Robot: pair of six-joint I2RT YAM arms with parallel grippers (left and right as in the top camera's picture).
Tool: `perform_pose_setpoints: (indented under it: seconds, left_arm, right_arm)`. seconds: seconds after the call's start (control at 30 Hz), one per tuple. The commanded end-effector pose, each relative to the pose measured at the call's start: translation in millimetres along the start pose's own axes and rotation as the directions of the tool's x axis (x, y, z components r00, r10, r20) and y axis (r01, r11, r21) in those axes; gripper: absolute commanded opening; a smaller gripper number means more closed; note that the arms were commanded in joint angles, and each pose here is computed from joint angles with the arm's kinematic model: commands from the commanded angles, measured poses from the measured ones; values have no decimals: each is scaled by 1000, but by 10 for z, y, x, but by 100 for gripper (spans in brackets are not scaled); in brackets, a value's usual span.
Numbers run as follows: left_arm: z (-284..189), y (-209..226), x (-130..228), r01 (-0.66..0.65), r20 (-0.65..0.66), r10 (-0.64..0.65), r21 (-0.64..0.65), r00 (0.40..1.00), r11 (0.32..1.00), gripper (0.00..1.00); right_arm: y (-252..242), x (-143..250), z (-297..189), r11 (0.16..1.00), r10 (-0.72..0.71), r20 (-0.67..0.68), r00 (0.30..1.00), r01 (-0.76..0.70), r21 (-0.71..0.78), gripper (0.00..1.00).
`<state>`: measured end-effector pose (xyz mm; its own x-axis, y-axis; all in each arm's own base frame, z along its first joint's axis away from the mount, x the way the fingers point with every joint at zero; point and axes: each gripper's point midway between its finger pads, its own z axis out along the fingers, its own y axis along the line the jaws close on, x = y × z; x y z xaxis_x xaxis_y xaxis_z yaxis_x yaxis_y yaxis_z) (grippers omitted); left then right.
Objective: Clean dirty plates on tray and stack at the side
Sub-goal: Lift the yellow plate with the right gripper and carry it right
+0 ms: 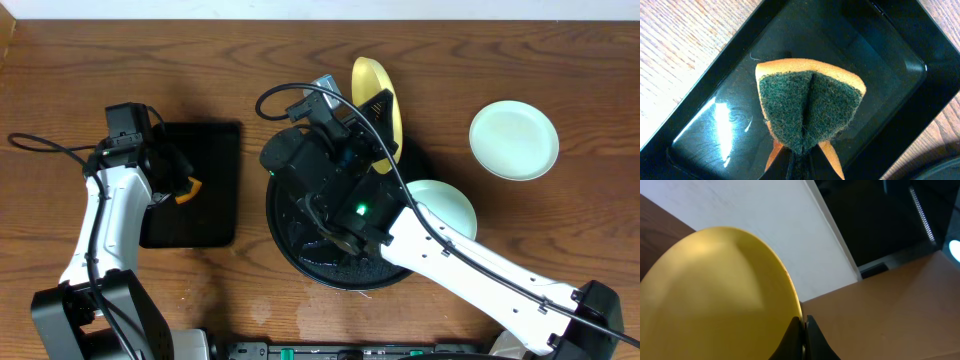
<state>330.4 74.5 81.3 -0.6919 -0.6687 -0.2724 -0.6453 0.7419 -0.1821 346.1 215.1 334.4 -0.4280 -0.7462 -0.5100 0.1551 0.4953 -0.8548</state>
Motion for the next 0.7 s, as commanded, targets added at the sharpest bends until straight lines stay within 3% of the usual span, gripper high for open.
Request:
perform_pose_setpoints:
  seconds: [0.0, 0.33, 0.67]
  left_arm:
    - [2, -19, 32, -10, -15, 10, 21, 1000, 1000, 8]
    - [3, -17, 32, -40, -15, 40, 21, 999, 999, 8]
    - [3, -17, 31, -43, -14, 43, 21, 999, 999, 7]
  right_arm:
    - [-180, -15, -50, 999, -15, -8, 1000, 15, 45, 1]
    - [-222, 9, -53, 996, 59, -14, 998, -58, 73, 1]
    - [200, 167, 36, 968, 201, -48, 979, -206, -147, 1]
